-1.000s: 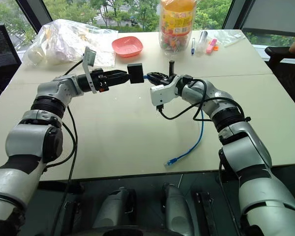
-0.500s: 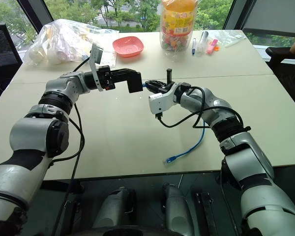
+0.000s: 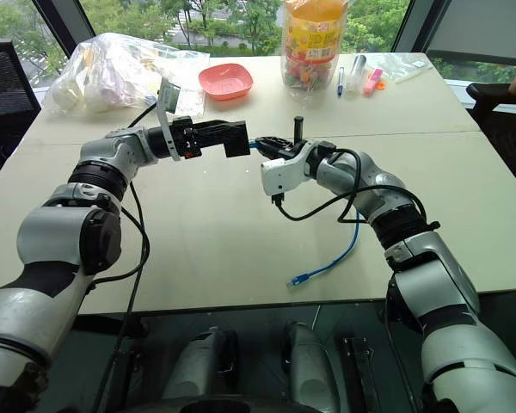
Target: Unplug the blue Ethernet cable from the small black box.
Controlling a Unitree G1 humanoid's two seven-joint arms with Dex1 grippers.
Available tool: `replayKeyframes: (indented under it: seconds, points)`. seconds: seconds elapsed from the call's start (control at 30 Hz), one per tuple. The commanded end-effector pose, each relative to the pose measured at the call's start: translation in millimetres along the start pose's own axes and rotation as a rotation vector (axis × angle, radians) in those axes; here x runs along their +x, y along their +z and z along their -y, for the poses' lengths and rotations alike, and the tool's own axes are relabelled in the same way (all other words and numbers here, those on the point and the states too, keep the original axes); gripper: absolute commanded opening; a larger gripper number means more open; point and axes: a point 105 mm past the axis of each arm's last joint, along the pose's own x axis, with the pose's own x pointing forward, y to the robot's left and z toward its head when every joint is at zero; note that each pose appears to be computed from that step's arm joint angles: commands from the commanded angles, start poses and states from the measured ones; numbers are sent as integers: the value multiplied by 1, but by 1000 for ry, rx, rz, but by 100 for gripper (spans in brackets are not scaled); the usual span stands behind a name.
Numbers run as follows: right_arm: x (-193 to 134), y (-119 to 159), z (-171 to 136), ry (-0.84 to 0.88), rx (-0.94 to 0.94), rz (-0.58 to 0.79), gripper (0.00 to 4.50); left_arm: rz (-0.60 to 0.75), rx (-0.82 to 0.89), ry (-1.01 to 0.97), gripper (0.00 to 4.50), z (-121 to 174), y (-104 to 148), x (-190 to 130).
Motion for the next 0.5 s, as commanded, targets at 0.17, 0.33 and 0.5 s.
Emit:
replayKeyframes:
  seconds: [0.17, 0.33, 0.5]
  points:
    - [1, 6, 27, -91, -17, 23, 0, 71, 12, -13, 337, 2, 14, -3]
    - [2, 7, 28, -96, -16, 26, 0, 57, 14, -30, 159, 4, 12, -2]
    - [2, 8, 30, -104, 0, 28, 0, 45, 15, -28, 49, 4, 9, 0]
